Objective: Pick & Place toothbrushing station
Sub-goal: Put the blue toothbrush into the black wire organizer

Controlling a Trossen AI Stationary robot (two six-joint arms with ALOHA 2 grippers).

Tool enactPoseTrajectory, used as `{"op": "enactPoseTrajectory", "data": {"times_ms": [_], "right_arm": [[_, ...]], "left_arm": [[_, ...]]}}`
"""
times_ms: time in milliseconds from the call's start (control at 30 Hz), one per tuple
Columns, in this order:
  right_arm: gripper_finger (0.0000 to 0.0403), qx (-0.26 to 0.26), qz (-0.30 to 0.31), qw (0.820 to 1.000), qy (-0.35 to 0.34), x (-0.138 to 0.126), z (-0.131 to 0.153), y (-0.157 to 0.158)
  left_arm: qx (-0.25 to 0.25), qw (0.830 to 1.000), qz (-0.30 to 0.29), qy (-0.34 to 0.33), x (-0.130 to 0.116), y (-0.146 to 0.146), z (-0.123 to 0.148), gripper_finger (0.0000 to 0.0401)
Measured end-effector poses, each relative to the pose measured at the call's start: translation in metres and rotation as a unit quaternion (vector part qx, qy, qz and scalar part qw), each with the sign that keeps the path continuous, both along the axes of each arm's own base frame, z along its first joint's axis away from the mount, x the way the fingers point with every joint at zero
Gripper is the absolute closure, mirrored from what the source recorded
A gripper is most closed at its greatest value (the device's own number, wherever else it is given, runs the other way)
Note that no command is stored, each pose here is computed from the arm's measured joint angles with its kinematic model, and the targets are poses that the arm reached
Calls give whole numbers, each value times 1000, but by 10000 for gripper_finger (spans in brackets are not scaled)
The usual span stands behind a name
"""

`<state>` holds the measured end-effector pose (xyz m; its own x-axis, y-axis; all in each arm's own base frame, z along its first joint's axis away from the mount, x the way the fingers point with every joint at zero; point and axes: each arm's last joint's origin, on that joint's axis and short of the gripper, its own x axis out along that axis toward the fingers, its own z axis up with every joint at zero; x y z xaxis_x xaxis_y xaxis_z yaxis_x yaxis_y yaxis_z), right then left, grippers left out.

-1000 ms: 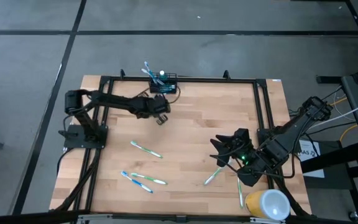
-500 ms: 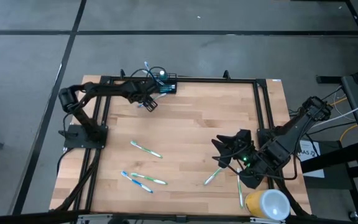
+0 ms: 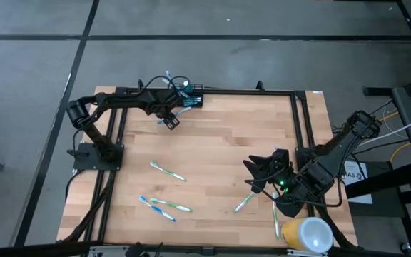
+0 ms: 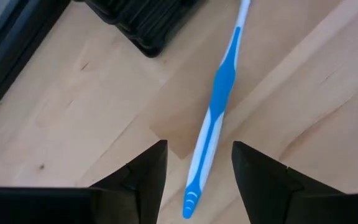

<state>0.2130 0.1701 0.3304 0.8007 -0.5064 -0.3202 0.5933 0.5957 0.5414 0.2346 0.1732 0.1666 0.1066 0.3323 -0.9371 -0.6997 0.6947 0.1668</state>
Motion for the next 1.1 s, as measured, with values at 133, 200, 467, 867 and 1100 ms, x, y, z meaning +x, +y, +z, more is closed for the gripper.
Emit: {"op": "enactPoseTrajectory", "data": {"times_ms": [133, 200, 467, 867, 1100], "right_arm": [[222, -4, 0, 1000, -6, -2, 0, 2], [222, -2, 1, 1000, -7, -3, 0, 3], [222, 5, 5, 1000, -12, -5, 0, 6], [222, 11, 15, 1000, -17, -8, 1, 10], [222, 10, 18, 999, -33, -11, 3, 16]], "left_arm": [[-16, 1000, -3, -4, -6, -4, -12, 226], [-24, 1000, 3, 4, -11, -8, -20, 226], [-25, 1000, 4, -8, -17, -13, -33, 234], [-108, 992, 26, -58, -25, -17, -43, 370], [-153, 988, 15, -11, -32, -54, -25, 366]]}}
